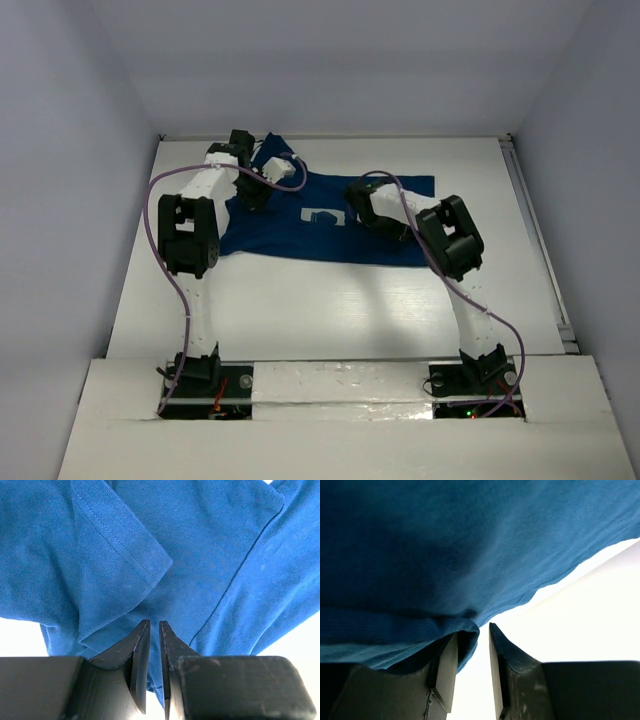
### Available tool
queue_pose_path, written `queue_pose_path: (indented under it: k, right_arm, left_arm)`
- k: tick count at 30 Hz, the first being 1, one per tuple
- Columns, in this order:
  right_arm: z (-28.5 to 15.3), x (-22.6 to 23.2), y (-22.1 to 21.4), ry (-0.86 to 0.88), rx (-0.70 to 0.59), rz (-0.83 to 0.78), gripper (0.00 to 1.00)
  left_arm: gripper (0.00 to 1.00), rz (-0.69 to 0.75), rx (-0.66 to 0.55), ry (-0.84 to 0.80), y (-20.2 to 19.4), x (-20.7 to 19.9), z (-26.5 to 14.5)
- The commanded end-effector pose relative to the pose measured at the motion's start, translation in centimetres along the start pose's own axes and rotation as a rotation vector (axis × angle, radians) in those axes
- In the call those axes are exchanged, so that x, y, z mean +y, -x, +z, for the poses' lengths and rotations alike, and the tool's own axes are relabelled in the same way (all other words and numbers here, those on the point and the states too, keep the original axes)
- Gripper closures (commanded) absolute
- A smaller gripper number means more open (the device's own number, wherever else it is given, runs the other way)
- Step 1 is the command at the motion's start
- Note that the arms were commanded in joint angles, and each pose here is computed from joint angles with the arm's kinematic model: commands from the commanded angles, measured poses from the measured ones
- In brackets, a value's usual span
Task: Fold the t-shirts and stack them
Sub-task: Fold the flattened tshirt in 1/3 of the way
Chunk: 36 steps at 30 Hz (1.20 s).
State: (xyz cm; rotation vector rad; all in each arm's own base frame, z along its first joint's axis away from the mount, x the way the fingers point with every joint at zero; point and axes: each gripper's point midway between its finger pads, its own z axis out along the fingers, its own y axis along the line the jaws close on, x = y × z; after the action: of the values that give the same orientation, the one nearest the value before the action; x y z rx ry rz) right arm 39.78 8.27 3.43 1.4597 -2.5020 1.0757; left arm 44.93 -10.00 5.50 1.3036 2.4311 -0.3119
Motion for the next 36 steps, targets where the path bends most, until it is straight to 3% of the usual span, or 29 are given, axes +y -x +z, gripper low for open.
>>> queue_pose_path:
  k: [1,36]
  right_arm:
    - [0.3,-1.7,0.5,-0.06,-0.009,0.063,0.64]
    - [3.1,-9.3,-0.1,-0.27,0.055,0.264,0.65]
  left_arm:
    - [0.9,0.021,-0.029,0.011,0.8,-0.6,-2.2]
    - [0.95,0.015,-0.012,-0.025,0.1,-1.8,-1.3]
